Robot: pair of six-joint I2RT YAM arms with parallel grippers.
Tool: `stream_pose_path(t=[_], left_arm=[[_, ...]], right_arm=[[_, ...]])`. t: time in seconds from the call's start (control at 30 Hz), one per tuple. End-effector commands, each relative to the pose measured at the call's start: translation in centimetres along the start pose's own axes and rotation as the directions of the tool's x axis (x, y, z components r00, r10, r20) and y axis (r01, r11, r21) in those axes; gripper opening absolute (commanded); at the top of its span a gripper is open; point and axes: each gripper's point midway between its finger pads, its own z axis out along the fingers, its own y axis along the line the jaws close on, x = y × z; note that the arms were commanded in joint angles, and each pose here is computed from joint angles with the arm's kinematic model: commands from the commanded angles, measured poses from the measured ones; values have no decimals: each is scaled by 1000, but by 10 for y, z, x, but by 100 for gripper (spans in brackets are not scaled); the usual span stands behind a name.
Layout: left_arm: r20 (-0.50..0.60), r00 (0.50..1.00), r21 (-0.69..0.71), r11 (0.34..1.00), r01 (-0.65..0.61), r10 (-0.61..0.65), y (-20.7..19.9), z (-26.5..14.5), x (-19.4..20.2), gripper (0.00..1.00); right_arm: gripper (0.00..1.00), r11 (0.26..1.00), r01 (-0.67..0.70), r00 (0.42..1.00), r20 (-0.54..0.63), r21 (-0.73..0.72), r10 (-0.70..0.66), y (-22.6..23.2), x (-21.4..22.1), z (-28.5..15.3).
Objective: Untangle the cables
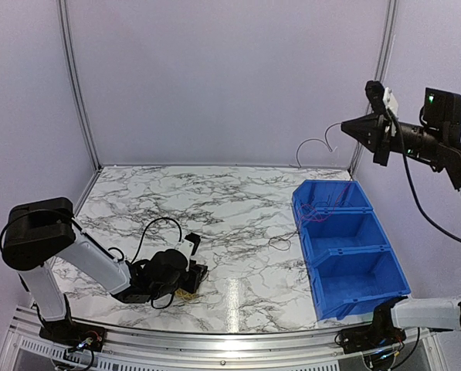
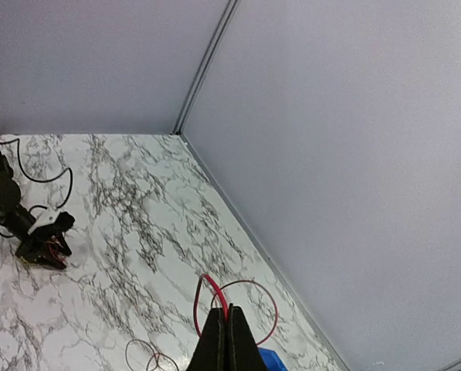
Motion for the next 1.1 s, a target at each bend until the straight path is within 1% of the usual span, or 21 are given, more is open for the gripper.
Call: stream_pose_path(t=[0.0, 0.13, 0.27, 0.4, 0.47, 0.53, 0.57, 0.6, 0.63, 0.67, 0.7, 0.73, 0.8, 0.9, 1.0, 1.07], left_arm=[[-50, 999, -24, 999, -20, 19, 7, 4, 14, 41], [-51, 999, -34, 999, -20, 18, 9, 4, 15, 41], [-54, 998, -39, 999, -23, 21, 10, 5, 17, 41], [-54, 998, -41, 999, -27, 24, 10, 7, 17, 41], [-54, 998, -43, 999, -27, 24, 10, 7, 16, 41], [-54, 998, -46, 999, -27, 24, 11, 7, 17, 41], [-53, 998, -46, 999, -27, 24, 11, 7, 16, 41], [-54, 998, -46, 999, -26, 24, 11, 7, 17, 41], [-53, 998, -47, 999, -26, 23, 12, 7, 17, 41], [-52, 998, -48, 999, -24, 22, 12, 7, 17, 41], [-50, 999, -49, 999, -21, 19, 12, 6, 16, 41], [-48, 999, -51, 999, -19, 17, 12, 6, 15, 41], [-45, 999, -55, 998, -17, 14, 14, 4, 15, 42], [-39, 999, -57, 998, -12, 10, 14, 4, 13, 42], [-30, 1000, -54, 999, -1, 0, 13, 2, 9, 43], [-22, 1000, -51, 999, 17, -18, 12, 0, 5, 45]], right_arm=[[0, 990, 65, 979, -201, 129, -38, -11, 61, -4], [0, 986, 96, 937, -348, 140, -42, -3, 119, -10], [0, 985, 113, 891, -451, 131, -42, 1, 159, -20], [0, 988, 111, 830, -557, 110, -32, 0, 209, -29], [0, 991, 96, 789, -615, 91, -20, 0, 237, -33], [0, 997, 58, 722, -692, 51, -7, 5, 271, -33], [2, 998, 33, 687, -727, 47, 11, 5, 286, -33], [21, 999, 0, 655, -755, 40, 30, 6, 298, -32], [34, 999, -33, 636, -771, 13, 31, 10, 305, -31], [45, 998, -63, 634, -772, -1, 39, 12, 305, -29], [50, 997, -82, 647, -761, -8, 47, 11, 300, -25], [58, 995, -100, 660, -749, -16, 54, 12, 292, -23], [63, 995, -82, 694, -720, -48, 23, 16, 272, -12], [65, 993, -22, 716, -694, -120, -68, 39, 255, 12], [65, 982, -9, 710, -693, -189, -126, 62, 258, 35], [64, 974, -21, 693, -705, -227, -149, 74, 266, 51]])
